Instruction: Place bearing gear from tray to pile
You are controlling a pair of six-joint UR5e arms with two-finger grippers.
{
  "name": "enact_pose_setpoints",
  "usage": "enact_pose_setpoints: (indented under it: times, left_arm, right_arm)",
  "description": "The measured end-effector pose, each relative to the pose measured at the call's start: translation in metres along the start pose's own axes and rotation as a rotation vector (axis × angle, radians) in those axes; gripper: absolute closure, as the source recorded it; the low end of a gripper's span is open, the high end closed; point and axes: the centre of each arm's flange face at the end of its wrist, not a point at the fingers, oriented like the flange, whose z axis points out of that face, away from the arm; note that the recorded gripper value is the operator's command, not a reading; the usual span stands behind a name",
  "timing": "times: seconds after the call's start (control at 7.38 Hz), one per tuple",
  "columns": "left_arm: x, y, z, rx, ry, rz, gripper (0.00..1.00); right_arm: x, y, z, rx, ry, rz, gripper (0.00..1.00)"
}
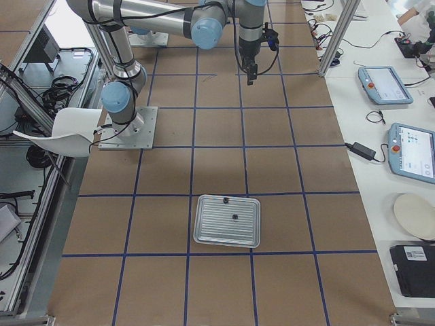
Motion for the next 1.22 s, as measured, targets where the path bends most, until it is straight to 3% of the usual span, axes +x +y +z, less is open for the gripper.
enact_pose_setpoints:
  times: [0.41,0.95,1.22]
  left_arm:
    - [0.001,0.004,-0.005,0.022,0.002,-0.009,0.00]
    - [0.004,0.011,-0.015,0.035,0.004,-0.009,0.00]
    - [0.005,0.011,-0.017,0.037,0.002,-0.007,0.00]
  right_arm:
    - [0.145,0.015,0.057,-0.036,0.029,-0.117,0.00]
    - [0.333,0.084,0.178,-0.074,0.039,-0.190,0.00]
    - [0.380,0.116,0.230,-0.089,0.022,-0.199,0.00]
